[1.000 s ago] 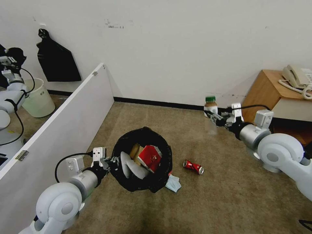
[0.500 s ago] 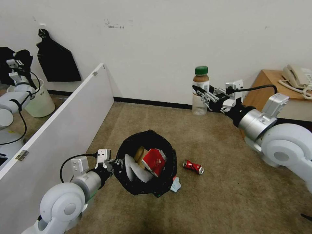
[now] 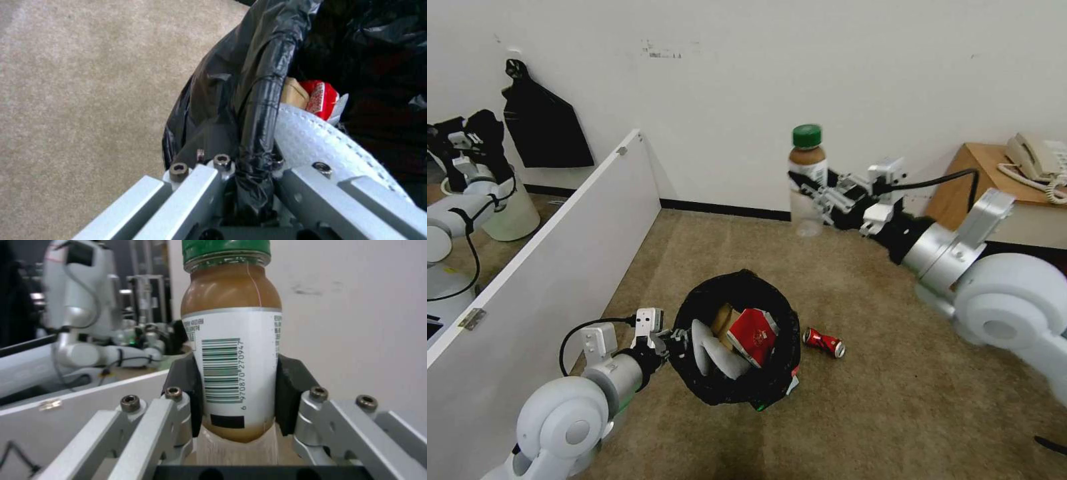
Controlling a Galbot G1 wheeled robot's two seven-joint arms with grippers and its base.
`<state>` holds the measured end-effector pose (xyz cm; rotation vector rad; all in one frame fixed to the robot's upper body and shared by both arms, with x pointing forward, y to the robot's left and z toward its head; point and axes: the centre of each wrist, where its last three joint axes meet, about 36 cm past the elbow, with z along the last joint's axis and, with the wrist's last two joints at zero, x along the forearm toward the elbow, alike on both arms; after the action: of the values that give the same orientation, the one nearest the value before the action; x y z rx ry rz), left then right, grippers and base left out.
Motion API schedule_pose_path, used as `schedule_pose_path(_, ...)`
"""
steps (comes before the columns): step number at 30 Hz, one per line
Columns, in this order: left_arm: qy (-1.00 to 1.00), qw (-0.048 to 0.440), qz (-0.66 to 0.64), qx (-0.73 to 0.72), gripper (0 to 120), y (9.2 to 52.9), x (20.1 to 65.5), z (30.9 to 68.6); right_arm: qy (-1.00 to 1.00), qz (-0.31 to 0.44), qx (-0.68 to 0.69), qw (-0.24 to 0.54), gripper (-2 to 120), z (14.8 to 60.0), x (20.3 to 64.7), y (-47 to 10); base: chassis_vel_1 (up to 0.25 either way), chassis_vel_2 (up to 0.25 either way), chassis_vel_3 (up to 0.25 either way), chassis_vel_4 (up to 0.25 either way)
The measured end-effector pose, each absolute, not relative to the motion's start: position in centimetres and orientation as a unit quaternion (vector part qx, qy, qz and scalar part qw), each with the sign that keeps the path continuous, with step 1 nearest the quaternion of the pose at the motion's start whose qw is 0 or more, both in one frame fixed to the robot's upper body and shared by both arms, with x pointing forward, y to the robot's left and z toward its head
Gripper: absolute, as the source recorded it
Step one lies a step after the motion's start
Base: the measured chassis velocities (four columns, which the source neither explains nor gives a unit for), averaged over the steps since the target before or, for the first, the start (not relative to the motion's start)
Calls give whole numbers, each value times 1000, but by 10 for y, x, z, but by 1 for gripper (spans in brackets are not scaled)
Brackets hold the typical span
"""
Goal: Pick up the trash bin and place the garbage on the floor into it.
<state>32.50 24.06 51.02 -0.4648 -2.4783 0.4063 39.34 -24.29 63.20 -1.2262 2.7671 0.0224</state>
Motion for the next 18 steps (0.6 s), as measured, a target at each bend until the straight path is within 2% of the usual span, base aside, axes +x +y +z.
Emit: schedule_pose_path(18, -926, 287, 158, -190, 0, 239, 319, 517, 854, -17, -514, 78, 29, 586, 401, -203, 0, 0, 0, 0)
